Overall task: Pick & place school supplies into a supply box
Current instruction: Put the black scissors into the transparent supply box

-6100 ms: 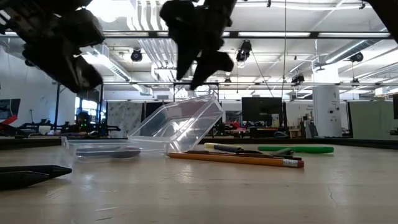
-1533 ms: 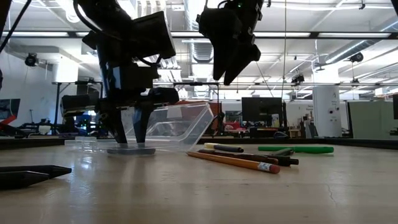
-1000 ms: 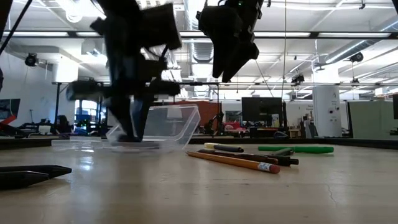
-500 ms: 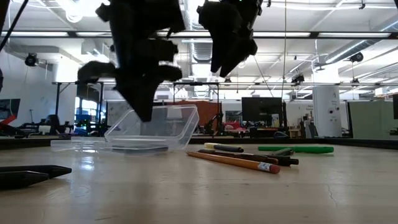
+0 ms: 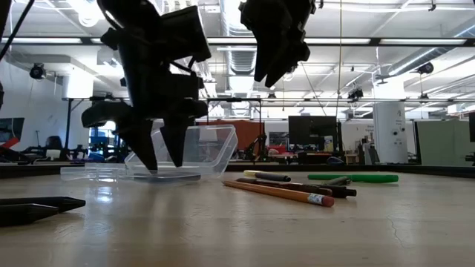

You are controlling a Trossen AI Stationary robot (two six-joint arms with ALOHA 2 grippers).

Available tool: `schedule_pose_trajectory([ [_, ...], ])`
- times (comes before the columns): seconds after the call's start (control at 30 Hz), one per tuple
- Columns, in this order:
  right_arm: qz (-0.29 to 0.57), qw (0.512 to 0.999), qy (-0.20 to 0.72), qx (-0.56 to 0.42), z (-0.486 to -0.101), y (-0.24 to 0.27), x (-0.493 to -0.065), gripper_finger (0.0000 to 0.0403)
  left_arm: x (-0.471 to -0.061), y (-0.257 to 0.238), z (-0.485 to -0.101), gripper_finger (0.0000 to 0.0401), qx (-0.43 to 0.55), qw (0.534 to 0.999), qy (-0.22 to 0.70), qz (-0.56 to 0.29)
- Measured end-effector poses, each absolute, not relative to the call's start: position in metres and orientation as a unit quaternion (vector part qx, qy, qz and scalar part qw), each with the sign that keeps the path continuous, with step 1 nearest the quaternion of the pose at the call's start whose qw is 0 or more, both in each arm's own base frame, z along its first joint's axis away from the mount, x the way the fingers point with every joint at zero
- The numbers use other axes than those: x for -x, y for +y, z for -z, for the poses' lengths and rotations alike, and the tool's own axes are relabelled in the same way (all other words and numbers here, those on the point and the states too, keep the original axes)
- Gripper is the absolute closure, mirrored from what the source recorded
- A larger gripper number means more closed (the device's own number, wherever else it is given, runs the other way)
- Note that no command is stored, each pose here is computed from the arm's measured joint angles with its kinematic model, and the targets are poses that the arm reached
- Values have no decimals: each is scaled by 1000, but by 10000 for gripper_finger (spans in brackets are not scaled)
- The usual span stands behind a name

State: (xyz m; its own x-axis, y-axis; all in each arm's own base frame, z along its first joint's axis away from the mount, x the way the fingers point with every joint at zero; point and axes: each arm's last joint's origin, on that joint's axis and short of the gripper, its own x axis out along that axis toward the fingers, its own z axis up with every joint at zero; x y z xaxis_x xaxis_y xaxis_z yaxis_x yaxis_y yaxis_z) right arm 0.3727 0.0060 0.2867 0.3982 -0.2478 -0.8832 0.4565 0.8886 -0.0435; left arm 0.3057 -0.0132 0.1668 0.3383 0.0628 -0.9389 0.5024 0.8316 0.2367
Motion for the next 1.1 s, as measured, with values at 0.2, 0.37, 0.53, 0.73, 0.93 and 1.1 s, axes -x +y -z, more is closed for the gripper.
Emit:
schedule_pose_trajectory([
  [0.2,213,828,508,-102,-284,6,-372,179,-303,-10,-159,195,-251,787,548,135],
  [0.37,213,828,509,-102,-283,6,-372,179,-306,-4,-162,219,-226,794,550,128],
  [0.53,214,827,509,-103,-283,5,-372,179,-312,3,-167,244,-200,811,537,120],
  [0.73,217,827,509,-105,-282,2,-372,179,-313,4,-152,249,-196,792,562,135],
  [0.93,218,825,511,-105,-281,2,-372,179,-318,6,-139,250,-191,786,570,141],
  [1.1,218,825,511,-105,-280,2,-372,179,-317,5,-127,261,-189,771,590,147],
])
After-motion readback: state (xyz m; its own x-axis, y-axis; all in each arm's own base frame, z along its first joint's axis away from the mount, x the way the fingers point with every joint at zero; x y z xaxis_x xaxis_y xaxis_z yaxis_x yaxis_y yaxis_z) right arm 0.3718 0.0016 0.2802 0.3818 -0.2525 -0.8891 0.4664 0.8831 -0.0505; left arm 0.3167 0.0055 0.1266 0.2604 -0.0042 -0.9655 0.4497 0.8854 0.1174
